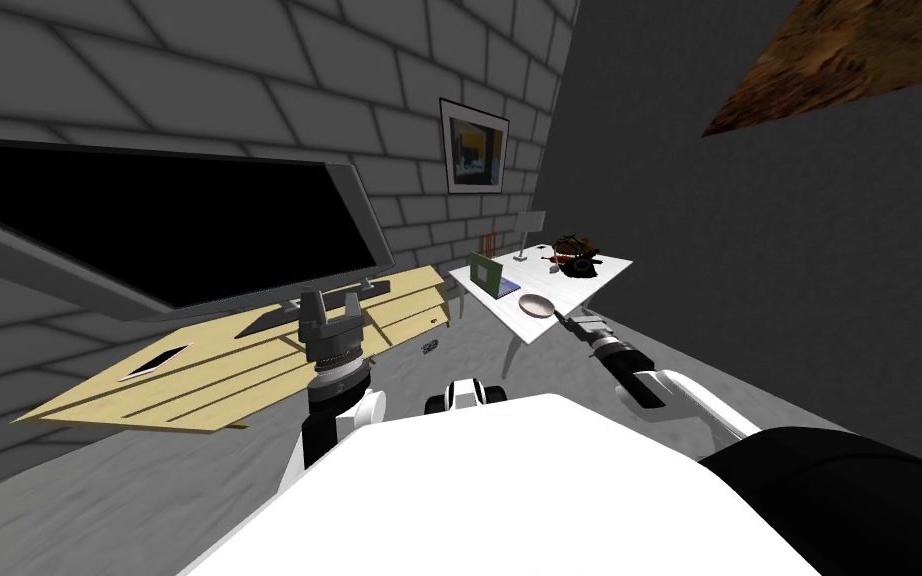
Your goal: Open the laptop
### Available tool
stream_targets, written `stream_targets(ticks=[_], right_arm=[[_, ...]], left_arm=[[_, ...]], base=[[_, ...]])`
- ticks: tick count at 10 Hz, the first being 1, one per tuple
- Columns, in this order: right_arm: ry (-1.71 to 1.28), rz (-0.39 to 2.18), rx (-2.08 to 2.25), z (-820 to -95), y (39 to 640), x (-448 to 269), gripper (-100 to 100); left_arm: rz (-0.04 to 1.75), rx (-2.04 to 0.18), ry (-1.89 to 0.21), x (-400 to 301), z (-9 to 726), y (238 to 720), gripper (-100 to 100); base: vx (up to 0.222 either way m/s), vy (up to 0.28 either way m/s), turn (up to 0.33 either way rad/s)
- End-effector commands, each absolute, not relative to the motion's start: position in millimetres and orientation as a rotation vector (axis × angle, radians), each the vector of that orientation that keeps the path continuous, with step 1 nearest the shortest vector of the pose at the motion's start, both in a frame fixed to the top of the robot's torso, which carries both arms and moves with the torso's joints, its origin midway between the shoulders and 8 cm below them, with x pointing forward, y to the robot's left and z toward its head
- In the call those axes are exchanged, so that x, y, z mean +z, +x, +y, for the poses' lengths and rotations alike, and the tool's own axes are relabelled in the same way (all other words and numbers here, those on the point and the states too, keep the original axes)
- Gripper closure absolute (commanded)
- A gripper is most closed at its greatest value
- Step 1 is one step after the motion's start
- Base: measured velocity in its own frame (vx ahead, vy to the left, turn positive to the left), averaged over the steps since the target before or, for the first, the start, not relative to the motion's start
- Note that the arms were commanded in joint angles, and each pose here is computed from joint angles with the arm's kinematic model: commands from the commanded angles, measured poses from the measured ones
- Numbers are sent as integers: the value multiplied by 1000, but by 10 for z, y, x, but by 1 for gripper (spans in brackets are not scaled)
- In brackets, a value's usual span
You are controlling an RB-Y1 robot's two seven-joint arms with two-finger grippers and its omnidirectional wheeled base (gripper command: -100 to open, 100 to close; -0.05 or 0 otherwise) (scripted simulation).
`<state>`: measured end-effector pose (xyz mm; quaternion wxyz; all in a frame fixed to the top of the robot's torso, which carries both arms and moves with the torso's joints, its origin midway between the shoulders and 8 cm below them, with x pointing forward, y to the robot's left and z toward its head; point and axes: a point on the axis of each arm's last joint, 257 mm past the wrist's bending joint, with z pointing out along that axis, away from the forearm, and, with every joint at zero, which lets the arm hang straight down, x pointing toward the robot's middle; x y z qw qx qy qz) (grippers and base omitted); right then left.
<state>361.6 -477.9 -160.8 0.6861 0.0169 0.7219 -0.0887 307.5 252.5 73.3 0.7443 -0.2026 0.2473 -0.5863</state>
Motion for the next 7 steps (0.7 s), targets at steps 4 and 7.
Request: stream_targets(ticks=[4, 7], right_arm=[[-204, 1628, -403, -5037, 3687, -1378, -100], [-347, 1615, -497, -5109, 3764, -1209, -100]], left_arm=[[542, -1284, -444, 733, 2525, 3075, 0], [542, -1284, -444, 733, 2525, 3075, 0]], base=[[139, 144, 50], [168, 101, 62]])
